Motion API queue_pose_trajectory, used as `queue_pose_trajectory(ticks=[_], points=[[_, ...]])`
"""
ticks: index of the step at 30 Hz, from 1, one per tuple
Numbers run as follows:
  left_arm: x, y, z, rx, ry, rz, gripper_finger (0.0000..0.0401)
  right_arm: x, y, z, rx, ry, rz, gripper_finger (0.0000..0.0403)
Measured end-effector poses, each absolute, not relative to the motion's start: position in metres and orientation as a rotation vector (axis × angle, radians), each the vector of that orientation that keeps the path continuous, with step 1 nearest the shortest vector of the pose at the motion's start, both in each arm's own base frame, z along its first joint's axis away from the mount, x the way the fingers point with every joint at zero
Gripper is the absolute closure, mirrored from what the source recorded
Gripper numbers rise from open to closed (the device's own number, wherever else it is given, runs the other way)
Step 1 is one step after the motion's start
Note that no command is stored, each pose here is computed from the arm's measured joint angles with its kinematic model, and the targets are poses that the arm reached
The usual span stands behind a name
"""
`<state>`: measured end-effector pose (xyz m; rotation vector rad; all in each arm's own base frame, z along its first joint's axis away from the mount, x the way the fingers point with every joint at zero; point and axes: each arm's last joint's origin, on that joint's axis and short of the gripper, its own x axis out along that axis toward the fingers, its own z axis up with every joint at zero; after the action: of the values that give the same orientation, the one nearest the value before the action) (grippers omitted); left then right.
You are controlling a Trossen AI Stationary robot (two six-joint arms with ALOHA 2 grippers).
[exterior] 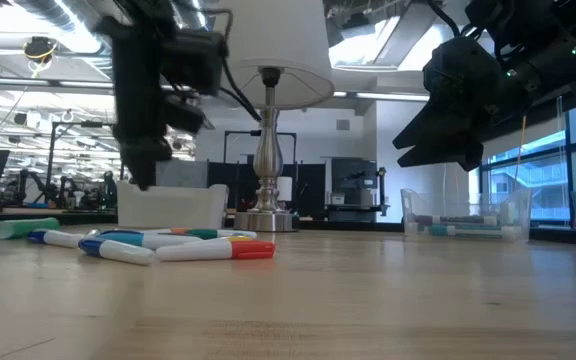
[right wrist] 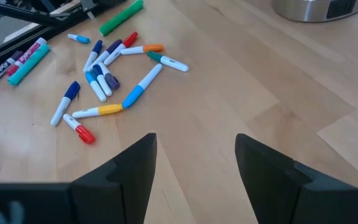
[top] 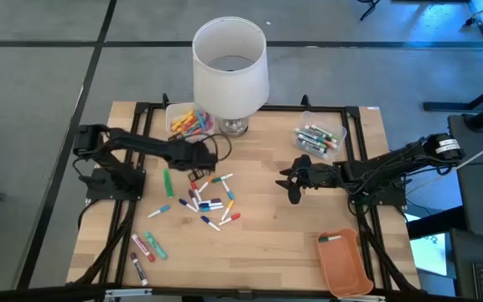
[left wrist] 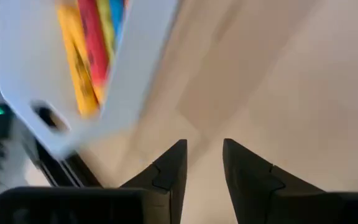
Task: Pick & Place Markers
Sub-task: Put the green highlighter into the white bin
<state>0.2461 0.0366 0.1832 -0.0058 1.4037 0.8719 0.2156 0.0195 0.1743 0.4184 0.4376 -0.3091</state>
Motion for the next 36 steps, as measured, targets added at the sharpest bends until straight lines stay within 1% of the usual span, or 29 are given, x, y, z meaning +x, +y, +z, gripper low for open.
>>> queue_pose_trajectory(ticks=[4, 7, 10, 17, 24, 27, 30, 34, 36], points=[[0.231, 0.004, 0.193, -0.188, 1.388, 0.92, 0.0306, 0.216, 0.019, 0.174, 0.437, 0.435, -0.313, 0.0186], [0.219, -0.022, 0.187, -0.212, 1.336, 0.938, 0.0303, 0.215, 0.02, 0.174, 0.442, 0.438, -0.307, 0.0186], [0.206, -0.037, 0.175, -0.22, 1.313, 0.984, 0.0294, 0.215, 0.024, 0.174, 0.437, 0.448, -0.29, 0.0186], [0.185, -0.04, 0.155, -0.313, 1.346, 1.114, 0.0261, 0.215, 0.025, 0.175, 0.417, 0.434, -0.289, 0.0186], [0.169, -0.038, 0.154, -0.337, 1.464, 1.224, 0.0234, 0.216, 0.022, 0.176, 0.416, 0.416, -0.297, 0.0186], [0.167, -0.039, 0.153, -0.369, 1.534, 1.194, 0.0231, 0.216, 0.022, 0.176, 0.416, 0.417, -0.297, 0.0186], [0.168, -0.042, 0.151, -0.445, 1.579, 1.16, 0.0232, 0.216, 0.022, 0.176, 0.416, 0.418, -0.297, 0.0186], [0.169, -0.051, 0.15, -0.498, 1.607, 1.094, 0.0238, 0.216, 0.022, 0.176, 0.42, 0.42, -0.298, 0.0186], [0.168, -0.057, 0.15, -0.504, 1.606, 1.094, 0.0242, 0.216, 0.023, 0.176, 0.42, 0.423, -0.298, 0.0186]])
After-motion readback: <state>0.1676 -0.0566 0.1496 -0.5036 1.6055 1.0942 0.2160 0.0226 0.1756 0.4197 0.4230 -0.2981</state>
